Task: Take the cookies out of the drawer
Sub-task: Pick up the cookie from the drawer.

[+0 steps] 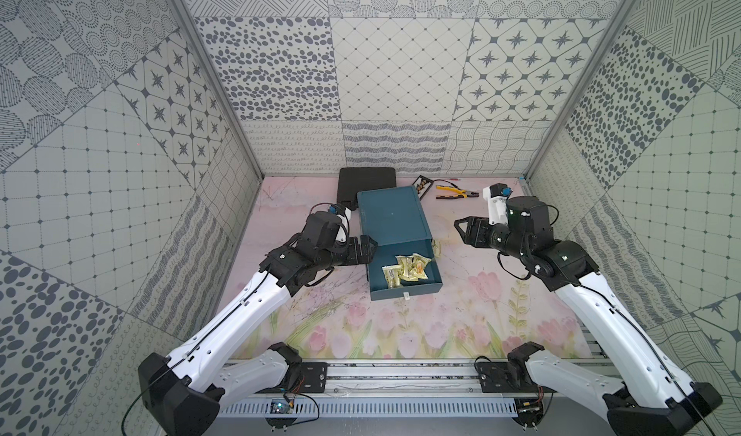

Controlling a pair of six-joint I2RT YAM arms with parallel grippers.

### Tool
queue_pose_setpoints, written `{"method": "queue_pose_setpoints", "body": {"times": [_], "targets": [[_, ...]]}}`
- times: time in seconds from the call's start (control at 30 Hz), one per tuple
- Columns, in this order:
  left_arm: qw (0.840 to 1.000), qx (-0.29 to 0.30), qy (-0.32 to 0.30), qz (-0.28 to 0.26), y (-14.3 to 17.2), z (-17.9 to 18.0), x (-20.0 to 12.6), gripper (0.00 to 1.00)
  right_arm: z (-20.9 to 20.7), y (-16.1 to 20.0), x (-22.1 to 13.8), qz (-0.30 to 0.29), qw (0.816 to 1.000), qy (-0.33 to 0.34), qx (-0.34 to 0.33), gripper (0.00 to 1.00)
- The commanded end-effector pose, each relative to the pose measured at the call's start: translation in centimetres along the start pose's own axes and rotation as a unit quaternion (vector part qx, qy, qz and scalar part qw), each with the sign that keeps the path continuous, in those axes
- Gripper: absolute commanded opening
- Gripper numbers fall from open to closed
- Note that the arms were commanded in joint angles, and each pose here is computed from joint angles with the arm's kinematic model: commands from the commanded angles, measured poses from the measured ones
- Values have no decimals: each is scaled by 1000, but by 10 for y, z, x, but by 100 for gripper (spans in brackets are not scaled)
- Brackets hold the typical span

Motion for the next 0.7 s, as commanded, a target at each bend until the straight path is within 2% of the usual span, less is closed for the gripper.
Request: {"method": "queue_pose_setpoints", "body": {"times": [0.0, 0.13, 0.27, 0.67], "targets": [[998, -19, 55, 27, 2, 3, 6, 99, 25, 0, -6, 46, 999, 0, 0, 64], [997, -25, 69, 22, -1, 6, 8, 99, 70, 6, 9, 89, 995, -16, -40, 64], [996, -29, 76, 22, -2, 11, 4, 99, 96, 19, 28, 122, 991, -22, -56, 64], [993, -39, 106, 20, -1, 19, 8, 99, 126, 51, 78, 182, 978, 18, -101, 62]]}}
Point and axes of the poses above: each gripper's point midway between its finger pads, its own x axis out along the fingers, its own z axis along the line the jaws close on, y = z × x, the point moved 10 cm from there along -x, back along the fingers, and after that the axes turned 9 degrees about -x, right-handed, at the moved point
